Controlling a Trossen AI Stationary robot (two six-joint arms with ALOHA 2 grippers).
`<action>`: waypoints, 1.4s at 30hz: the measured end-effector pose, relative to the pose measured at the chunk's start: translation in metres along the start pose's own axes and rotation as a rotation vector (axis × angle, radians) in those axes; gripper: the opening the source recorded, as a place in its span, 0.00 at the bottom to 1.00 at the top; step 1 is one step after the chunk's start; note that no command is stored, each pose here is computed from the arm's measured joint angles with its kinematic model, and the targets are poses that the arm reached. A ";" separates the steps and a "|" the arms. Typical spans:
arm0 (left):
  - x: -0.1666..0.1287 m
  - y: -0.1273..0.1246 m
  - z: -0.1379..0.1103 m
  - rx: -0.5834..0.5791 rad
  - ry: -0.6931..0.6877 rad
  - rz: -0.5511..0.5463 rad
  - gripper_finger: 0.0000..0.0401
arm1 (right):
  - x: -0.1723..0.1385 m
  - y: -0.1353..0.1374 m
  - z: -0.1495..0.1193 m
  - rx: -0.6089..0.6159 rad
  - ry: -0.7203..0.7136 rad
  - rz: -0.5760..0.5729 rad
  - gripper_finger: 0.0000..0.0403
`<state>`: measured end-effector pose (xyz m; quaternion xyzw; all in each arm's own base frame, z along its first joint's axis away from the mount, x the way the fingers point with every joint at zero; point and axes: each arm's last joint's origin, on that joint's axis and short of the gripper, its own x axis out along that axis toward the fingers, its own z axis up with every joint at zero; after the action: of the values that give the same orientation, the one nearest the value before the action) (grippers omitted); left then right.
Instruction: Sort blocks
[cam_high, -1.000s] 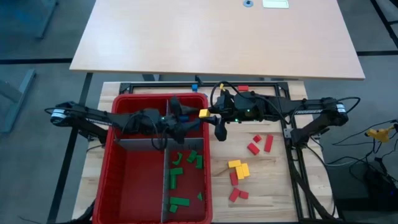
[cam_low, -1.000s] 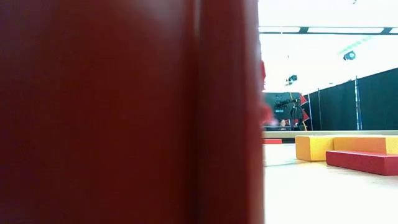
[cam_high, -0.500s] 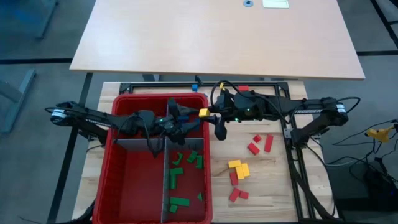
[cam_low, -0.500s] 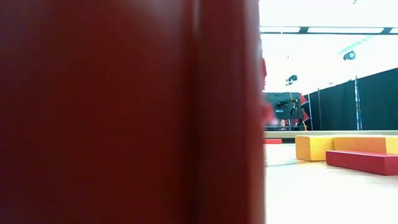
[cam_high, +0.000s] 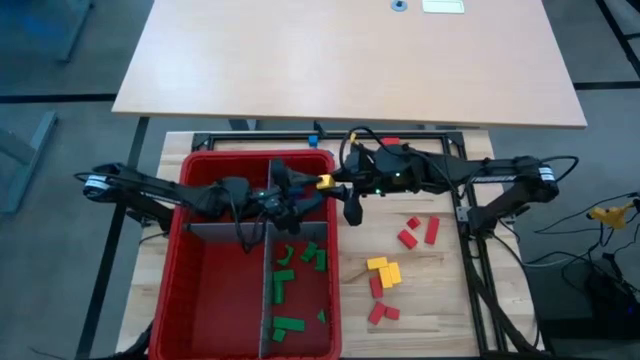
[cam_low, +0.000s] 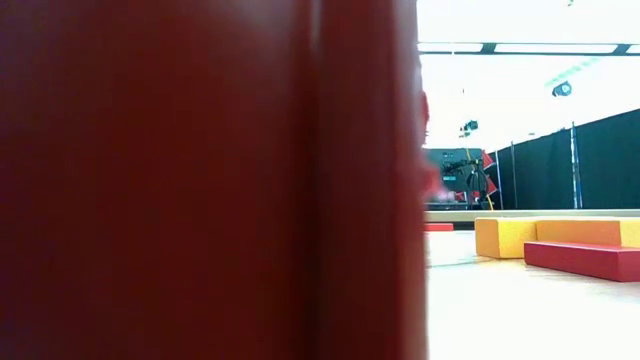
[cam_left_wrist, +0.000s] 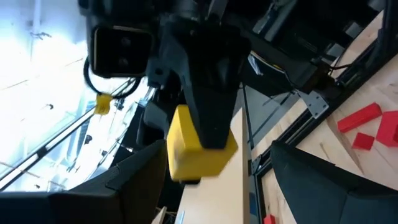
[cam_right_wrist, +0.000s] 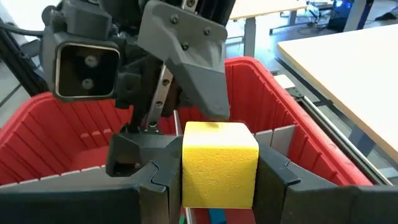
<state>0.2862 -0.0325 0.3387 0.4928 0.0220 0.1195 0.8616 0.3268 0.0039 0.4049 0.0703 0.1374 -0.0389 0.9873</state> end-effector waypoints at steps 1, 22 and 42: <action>0.002 -0.002 0.000 0.001 -0.001 -0.004 0.68 | 0.003 0.000 -0.002 -0.001 0.007 0.002 0.27; 0.014 -0.014 -0.002 0.050 0.014 0.028 0.30 | 0.019 0.000 -0.009 0.038 0.034 0.041 0.28; 0.007 -0.017 -0.012 0.066 0.245 0.009 0.29 | 0.013 0.000 -0.009 0.007 0.052 0.035 0.78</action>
<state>0.2943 -0.0292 0.3186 0.5028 0.1288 0.1817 0.8352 0.3366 0.0043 0.3929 0.0771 0.1618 -0.0203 0.9836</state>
